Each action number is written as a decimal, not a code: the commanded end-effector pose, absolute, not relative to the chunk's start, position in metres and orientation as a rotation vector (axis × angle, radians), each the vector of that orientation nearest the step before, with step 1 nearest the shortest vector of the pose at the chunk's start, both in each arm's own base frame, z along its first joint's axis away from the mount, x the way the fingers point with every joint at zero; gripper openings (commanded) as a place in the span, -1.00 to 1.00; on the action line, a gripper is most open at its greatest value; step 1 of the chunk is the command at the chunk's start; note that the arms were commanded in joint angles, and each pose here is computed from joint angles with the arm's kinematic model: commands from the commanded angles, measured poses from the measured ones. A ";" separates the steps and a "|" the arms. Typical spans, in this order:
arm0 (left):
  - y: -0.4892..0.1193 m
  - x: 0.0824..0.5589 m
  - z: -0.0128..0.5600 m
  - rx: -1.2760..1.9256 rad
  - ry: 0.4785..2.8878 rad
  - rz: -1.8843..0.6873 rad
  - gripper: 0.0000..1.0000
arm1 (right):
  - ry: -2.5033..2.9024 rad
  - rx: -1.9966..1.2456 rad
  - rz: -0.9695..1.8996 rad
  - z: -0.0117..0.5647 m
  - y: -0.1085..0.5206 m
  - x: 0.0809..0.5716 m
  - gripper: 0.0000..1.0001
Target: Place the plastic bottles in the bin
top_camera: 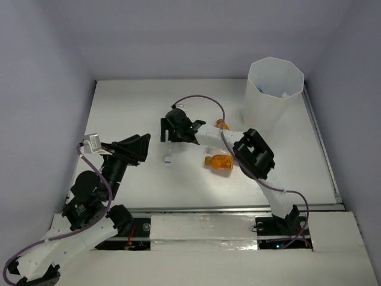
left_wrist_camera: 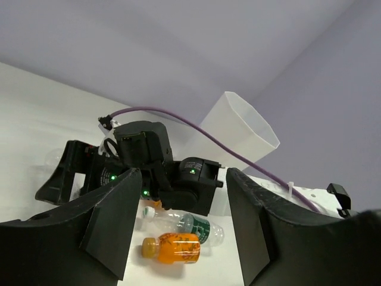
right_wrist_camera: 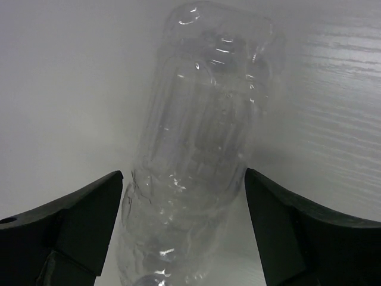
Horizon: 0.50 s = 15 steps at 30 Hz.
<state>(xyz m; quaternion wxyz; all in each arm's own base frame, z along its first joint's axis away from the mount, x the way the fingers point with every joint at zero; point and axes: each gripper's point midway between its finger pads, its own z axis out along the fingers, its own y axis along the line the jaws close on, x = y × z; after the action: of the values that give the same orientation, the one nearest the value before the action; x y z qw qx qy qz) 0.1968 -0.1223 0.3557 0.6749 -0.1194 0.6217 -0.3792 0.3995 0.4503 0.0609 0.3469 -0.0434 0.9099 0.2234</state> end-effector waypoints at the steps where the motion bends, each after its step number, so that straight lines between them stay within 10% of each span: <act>1: -0.121 0.198 0.346 -0.282 1.412 -0.840 0.12 | 2.353 -0.095 0.616 0.077 0.459 0.396 0.71; 6: -0.126 0.201 0.342 -0.271 1.426 -0.839 0.13 | 2.269 -0.069 0.678 0.103 0.459 0.398 0.01; 15: -0.159 0.201 0.337 -0.170 1.465 -0.927 0.33 | 1.854 -0.032 0.610 0.296 0.391 0.400 -0.07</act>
<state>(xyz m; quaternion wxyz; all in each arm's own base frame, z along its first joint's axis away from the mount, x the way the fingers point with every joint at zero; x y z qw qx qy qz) 0.2028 -0.1404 0.3313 0.6520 -0.0984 0.6517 -0.3749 0.3884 0.4170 0.1438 0.4124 -0.0413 0.8797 0.2331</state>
